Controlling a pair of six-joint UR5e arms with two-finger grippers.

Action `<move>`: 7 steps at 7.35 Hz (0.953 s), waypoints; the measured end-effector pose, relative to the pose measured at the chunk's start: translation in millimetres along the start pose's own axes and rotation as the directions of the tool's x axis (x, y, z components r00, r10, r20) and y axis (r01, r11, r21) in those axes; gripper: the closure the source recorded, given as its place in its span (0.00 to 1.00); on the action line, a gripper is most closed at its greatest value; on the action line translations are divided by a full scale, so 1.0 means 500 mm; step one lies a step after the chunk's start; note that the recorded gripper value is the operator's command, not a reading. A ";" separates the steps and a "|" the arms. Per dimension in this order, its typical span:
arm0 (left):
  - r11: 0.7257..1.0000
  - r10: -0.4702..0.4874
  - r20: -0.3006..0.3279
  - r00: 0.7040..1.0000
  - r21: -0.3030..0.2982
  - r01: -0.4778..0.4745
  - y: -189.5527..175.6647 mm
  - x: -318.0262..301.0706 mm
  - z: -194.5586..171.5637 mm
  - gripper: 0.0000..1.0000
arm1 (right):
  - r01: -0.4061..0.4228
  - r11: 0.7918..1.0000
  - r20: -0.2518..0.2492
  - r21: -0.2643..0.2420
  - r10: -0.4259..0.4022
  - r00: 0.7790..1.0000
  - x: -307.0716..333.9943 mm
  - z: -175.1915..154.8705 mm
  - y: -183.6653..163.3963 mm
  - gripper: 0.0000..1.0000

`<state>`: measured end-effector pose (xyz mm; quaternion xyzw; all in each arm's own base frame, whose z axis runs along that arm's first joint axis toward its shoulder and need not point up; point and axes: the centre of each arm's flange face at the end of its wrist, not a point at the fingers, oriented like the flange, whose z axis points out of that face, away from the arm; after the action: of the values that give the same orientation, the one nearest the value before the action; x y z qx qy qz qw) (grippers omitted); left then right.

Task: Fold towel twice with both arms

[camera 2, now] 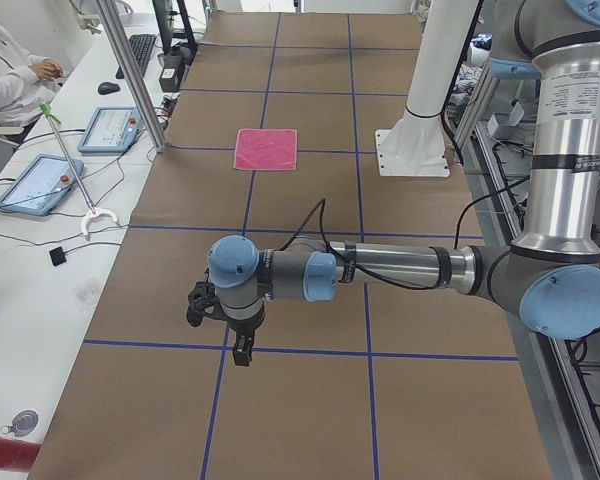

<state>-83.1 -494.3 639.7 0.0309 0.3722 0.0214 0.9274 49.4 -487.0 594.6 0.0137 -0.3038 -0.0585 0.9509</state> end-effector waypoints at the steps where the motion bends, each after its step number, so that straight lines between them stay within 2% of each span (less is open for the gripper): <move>1: 1.000 0.003 -0.001 1.000 0.001 -0.003 -0.001 0.002 -0.001 0.00 | 0.001 1.000 0.000 0.002 -0.001 1.000 -0.002 -0.002 -0.002 0.01; 4: 0.999 0.026 0.004 1.000 0.022 -0.026 -0.026 0.025 -0.022 0.00 | 0.010 1.000 0.004 0.007 -0.010 1.000 -0.009 -0.006 -0.005 0.01; 7: 0.999 0.032 0.007 0.999 0.028 -0.032 -0.056 0.034 -0.028 0.00 | 0.053 0.997 0.001 0.062 -0.053 0.999 -0.012 -0.007 -0.011 0.01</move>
<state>-80.0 -520.6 615.5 0.0499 0.3691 0.0308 0.9275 45.8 -491.6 587.8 0.0512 -0.3061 -0.0745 0.9477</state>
